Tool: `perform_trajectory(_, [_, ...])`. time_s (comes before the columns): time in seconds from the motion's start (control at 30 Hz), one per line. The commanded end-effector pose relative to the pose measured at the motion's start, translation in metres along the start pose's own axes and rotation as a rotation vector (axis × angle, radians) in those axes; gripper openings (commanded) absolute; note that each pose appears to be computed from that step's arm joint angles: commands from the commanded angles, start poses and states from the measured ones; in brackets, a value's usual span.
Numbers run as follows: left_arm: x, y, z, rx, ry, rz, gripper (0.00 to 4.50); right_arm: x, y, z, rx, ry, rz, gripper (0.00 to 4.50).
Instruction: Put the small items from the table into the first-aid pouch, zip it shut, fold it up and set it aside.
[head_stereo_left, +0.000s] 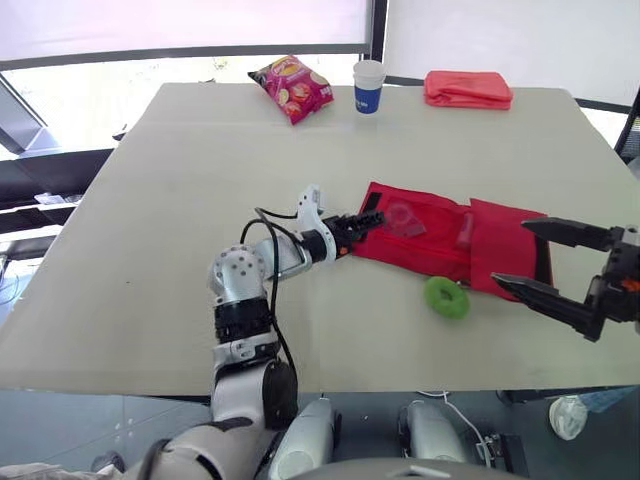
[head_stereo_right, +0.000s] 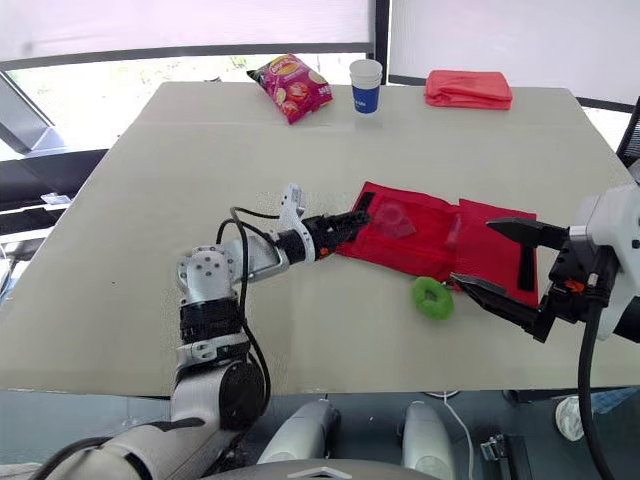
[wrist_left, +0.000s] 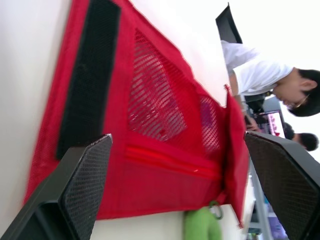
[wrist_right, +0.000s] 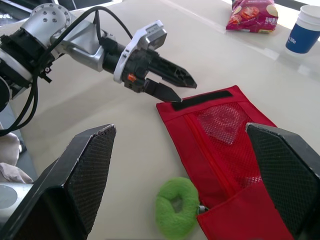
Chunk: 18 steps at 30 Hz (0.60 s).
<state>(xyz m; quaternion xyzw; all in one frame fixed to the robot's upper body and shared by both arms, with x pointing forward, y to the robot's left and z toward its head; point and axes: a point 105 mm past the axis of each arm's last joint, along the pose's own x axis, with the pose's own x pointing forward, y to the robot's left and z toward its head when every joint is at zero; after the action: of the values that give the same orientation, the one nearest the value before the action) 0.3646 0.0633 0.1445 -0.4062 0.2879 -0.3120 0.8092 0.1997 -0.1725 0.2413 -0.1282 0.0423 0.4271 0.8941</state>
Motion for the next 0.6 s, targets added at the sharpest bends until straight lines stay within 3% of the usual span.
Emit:
perform_trajectory(0.03, [-0.003,-0.003,0.007,-0.064,-0.015,-0.029,4.50,-0.001,0.004,0.007,-0.033,-0.032,-0.012,4.44])
perform_trajectory(0.37, [-0.014,0.013,0.017,-0.146,-0.022,0.053,4.50,-0.001,0.006,0.005,-0.023,-0.041,-0.032,4.44])
perform_trajectory(0.6, [-0.023,0.023,0.024,-0.051,0.080,0.153,4.50,0.004,0.009,0.000,-0.016,-0.051,-0.035,4.44])
